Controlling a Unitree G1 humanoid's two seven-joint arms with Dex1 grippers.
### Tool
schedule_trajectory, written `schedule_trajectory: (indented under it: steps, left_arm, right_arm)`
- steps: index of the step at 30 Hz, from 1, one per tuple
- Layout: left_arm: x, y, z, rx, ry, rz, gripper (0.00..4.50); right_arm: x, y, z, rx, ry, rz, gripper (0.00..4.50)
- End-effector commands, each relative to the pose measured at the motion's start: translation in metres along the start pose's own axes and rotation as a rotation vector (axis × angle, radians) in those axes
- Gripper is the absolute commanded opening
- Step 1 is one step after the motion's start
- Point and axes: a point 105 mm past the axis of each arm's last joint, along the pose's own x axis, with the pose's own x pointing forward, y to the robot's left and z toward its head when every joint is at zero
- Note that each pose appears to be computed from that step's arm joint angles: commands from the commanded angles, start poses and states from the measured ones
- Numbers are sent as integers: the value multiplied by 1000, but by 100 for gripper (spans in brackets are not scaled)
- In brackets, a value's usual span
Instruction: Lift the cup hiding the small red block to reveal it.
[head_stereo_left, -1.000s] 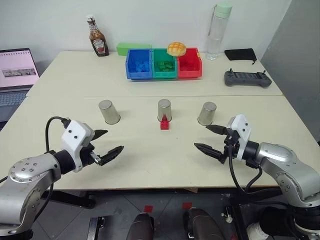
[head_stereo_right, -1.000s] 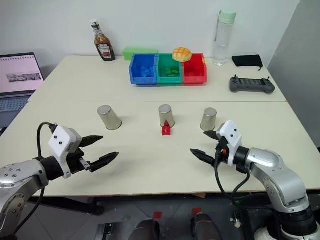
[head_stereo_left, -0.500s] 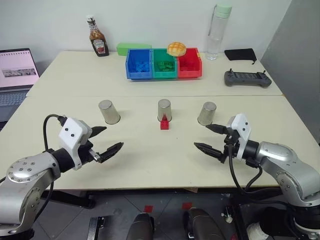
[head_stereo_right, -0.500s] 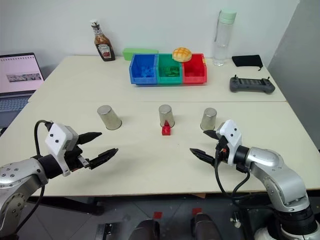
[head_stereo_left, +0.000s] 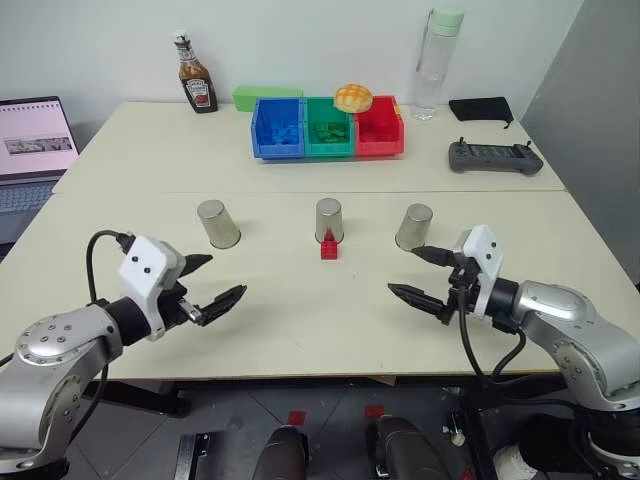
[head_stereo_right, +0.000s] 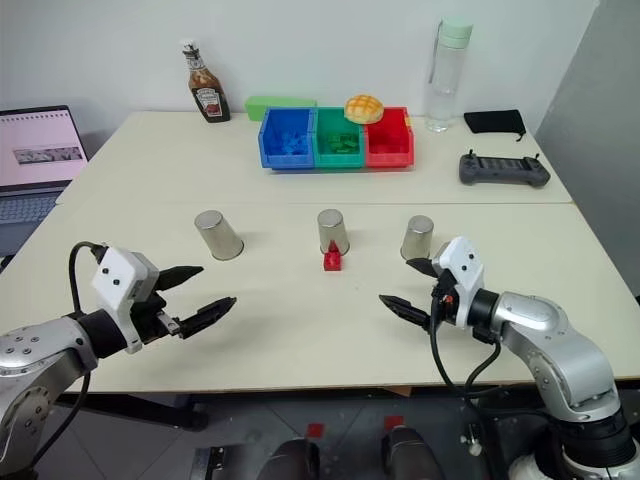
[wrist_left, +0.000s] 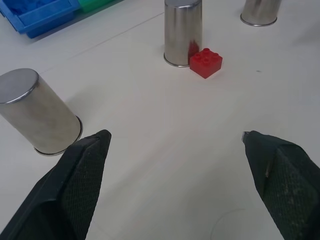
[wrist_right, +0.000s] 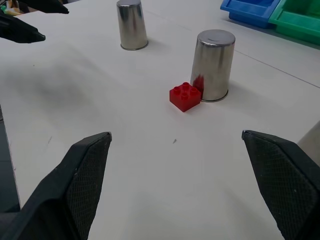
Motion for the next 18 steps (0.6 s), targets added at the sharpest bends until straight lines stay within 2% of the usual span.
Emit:
schedule_trajectory:
  steps: [1, 18]
  left_arm:
    - [-4, -3, 9, 43, -12, -5, 450]
    - [-36, 17, -1, -39, 5, 144, 450]
  right_arm:
    - [-6, 0, 10, -32, -32, -5, 445]
    - [-15, -6, 9, -28, -27, -10, 445]
